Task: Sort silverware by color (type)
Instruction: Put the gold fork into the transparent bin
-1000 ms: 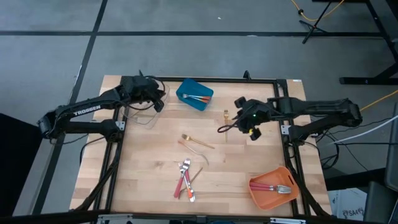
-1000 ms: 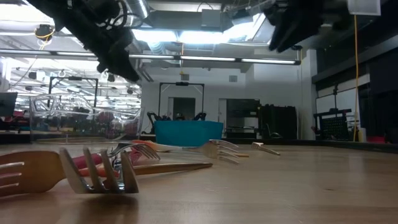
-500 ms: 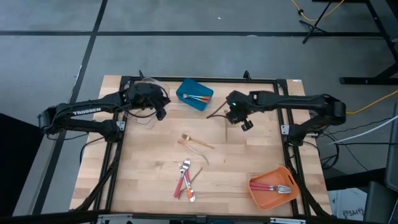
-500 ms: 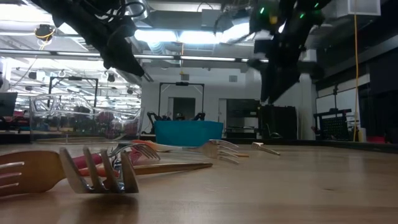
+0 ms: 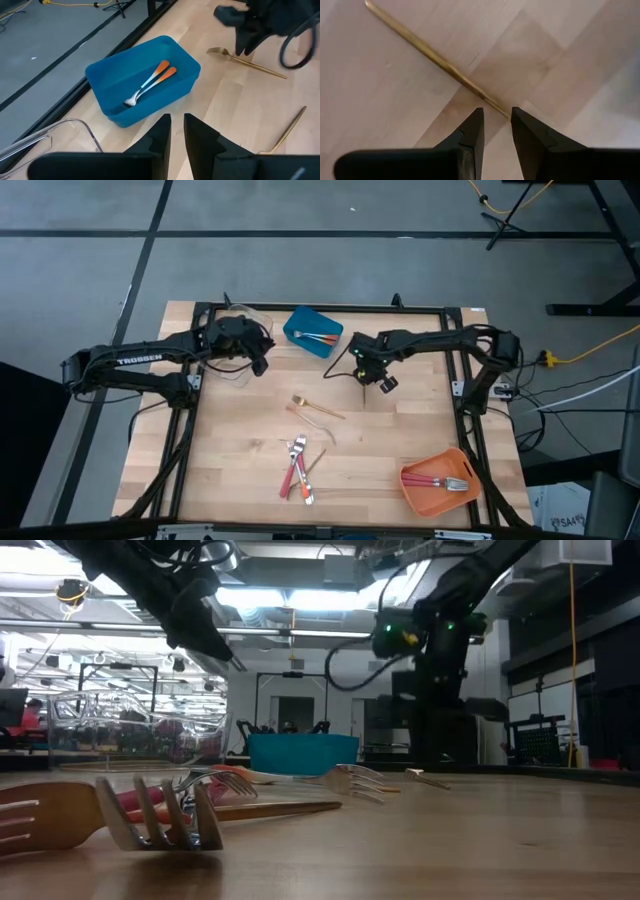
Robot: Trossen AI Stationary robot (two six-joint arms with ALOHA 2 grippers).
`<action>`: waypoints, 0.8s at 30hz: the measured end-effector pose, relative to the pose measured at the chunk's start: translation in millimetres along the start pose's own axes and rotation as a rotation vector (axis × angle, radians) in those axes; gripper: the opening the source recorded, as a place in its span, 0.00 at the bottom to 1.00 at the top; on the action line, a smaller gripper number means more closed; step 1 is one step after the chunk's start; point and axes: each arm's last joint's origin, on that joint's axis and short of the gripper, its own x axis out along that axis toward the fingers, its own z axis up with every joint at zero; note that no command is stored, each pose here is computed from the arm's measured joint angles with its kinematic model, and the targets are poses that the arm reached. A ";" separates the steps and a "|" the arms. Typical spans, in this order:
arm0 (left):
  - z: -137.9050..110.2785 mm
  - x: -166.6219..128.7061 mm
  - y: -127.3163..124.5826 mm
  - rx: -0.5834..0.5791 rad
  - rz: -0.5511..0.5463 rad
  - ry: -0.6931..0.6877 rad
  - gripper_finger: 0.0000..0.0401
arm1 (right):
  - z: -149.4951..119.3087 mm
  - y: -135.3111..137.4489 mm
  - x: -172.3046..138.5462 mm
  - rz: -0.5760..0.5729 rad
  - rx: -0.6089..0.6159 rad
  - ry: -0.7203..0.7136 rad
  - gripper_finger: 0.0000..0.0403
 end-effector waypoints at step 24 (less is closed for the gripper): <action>0.0 0.0 0.0 0.000 0.000 0.000 0.12 | 2.8 -5.3 15.9 -0.012 -0.024 -0.017 0.22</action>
